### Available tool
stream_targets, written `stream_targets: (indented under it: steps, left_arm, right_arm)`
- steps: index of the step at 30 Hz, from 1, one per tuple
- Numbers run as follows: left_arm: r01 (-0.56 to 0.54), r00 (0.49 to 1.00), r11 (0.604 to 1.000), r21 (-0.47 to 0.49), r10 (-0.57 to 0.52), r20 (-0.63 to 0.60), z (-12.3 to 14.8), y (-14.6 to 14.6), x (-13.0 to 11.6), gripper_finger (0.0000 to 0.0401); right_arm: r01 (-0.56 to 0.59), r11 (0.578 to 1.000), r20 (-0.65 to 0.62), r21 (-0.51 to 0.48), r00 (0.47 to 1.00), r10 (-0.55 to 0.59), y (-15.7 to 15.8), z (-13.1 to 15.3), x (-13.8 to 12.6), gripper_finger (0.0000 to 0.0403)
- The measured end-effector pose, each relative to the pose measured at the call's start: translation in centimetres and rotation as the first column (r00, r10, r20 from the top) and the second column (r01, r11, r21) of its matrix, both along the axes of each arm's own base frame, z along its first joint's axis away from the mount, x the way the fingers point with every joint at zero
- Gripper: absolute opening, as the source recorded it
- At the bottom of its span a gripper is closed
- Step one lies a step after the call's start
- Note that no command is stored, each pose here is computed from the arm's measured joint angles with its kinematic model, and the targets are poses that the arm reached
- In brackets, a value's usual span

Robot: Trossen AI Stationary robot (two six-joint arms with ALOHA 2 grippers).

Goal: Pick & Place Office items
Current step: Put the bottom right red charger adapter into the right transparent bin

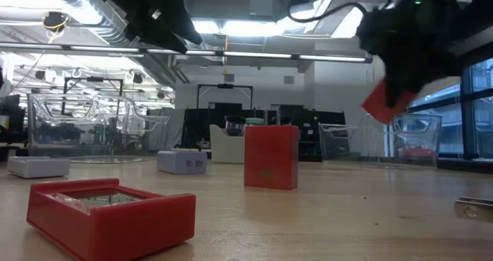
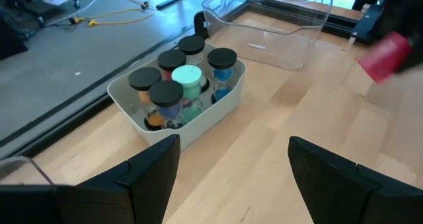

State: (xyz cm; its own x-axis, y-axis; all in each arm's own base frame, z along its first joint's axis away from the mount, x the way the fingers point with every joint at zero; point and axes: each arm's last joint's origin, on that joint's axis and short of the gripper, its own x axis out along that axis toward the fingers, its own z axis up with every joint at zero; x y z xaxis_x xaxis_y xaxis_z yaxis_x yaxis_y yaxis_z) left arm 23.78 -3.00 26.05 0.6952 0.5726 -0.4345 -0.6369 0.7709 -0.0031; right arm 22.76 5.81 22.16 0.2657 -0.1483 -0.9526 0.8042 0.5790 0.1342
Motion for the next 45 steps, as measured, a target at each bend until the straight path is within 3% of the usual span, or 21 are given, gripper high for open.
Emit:
stream_targets:
  steps: [8,19,24,33,45]
  left_arm:
    - [0.016,1.000,1.000,-0.001,-0.016,-0.008,0.0,0.0,0.0,0.0278]
    - [0.020,1.000,1.000,-0.003,-0.020,-0.009,0.0,0.0,0.0,0.0278]
    - [0.020,1.000,1.000,-0.003,-0.020,-0.009,0.0,0.0,0.0,0.0278]
    - [0.027,1.000,1.000,-0.008,-0.027,-0.011,0.0,-0.1,0.0,0.0278]
    - [0.040,0.999,0.999,0.009,-0.040,-0.025,0.0,-0.1,0.0,0.0278]
  right_arm:
    - [0.143,0.976,0.115,-0.167,0.986,-0.125,-5.2,2.6,-1.0,0.0129]
    - [0.329,0.891,-0.011,-0.314,0.937,-0.350,-12.4,2.2,-2.5,0.0129]
    - [0.349,0.895,-0.114,-0.277,0.913,-0.391,-15.0,0.7,-2.4,0.0128]
    - [0.302,0.938,-0.336,-0.170,0.877,-0.344,-19.1,-3.2,-2.4,0.0128]
    - [0.275,0.961,-0.231,-0.037,0.933,-0.276,-21.4,-4.4,-1.9,0.0128]
